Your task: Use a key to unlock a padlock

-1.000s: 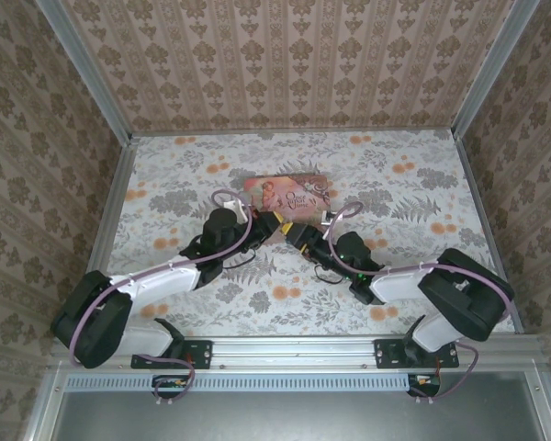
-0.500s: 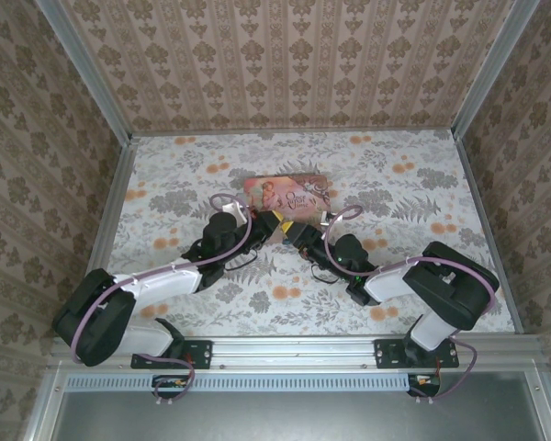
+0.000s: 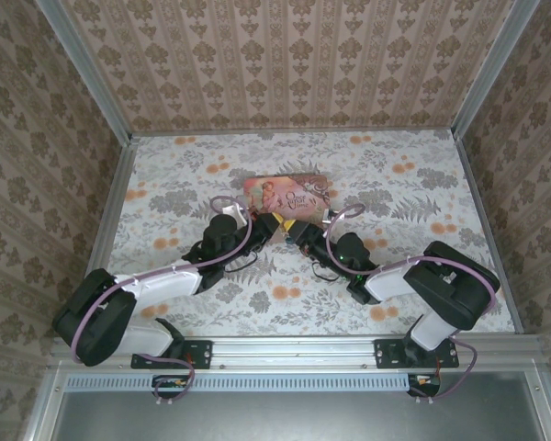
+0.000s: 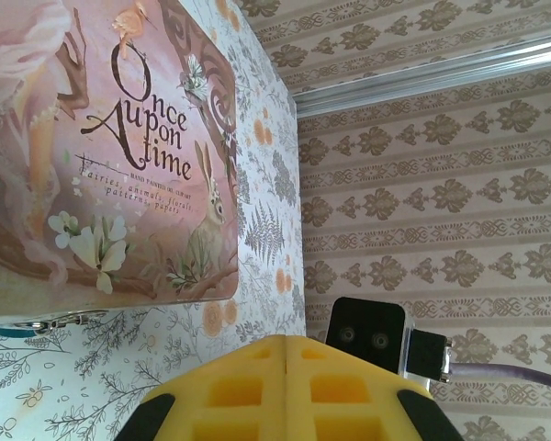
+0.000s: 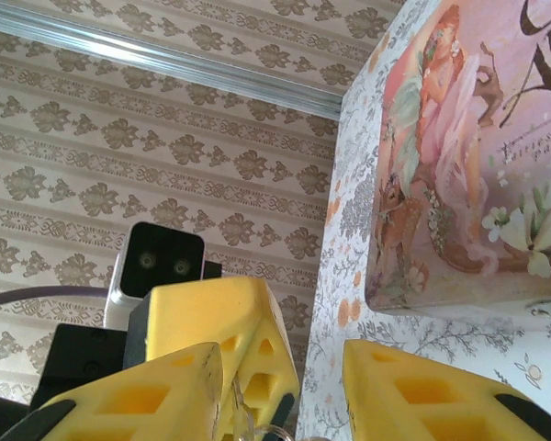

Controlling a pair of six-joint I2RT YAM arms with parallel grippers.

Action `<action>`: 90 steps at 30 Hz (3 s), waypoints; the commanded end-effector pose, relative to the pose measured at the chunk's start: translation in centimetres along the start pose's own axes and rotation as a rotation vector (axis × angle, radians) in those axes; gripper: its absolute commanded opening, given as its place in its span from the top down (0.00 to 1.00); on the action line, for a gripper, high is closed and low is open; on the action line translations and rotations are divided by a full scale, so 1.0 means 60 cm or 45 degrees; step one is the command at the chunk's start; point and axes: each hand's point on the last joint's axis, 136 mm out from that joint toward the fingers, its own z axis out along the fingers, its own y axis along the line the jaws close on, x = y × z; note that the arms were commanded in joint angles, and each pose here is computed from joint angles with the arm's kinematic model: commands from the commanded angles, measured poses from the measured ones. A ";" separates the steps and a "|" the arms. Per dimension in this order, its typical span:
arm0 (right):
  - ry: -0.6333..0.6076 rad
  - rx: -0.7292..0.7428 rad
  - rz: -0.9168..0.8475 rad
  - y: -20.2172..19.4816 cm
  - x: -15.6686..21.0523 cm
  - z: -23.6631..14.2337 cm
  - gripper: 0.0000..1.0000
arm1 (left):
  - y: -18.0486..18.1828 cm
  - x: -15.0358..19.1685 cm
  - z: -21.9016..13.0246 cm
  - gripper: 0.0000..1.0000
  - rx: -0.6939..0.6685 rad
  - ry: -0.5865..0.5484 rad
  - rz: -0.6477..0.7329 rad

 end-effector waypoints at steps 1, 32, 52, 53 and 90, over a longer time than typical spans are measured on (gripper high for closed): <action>-0.016 -0.121 -0.016 0.050 -0.013 0.006 0.61 | -0.010 -0.001 -0.002 1.00 0.037 -0.018 0.002; 0.066 -0.097 0.035 0.030 0.013 0.008 0.72 | -0.015 -0.004 0.007 1.00 0.050 -0.033 -0.005; 0.078 -0.080 0.052 0.021 0.021 0.008 0.79 | -0.014 -0.007 0.006 1.00 0.053 -0.052 -0.004; 0.080 -0.084 0.052 0.022 0.021 0.007 0.79 | -0.011 -0.007 0.006 1.00 0.047 -0.053 -0.006; 0.063 -0.068 0.057 0.017 0.009 -0.016 1.00 | 0.001 -0.007 -0.014 0.76 0.019 -0.064 -0.004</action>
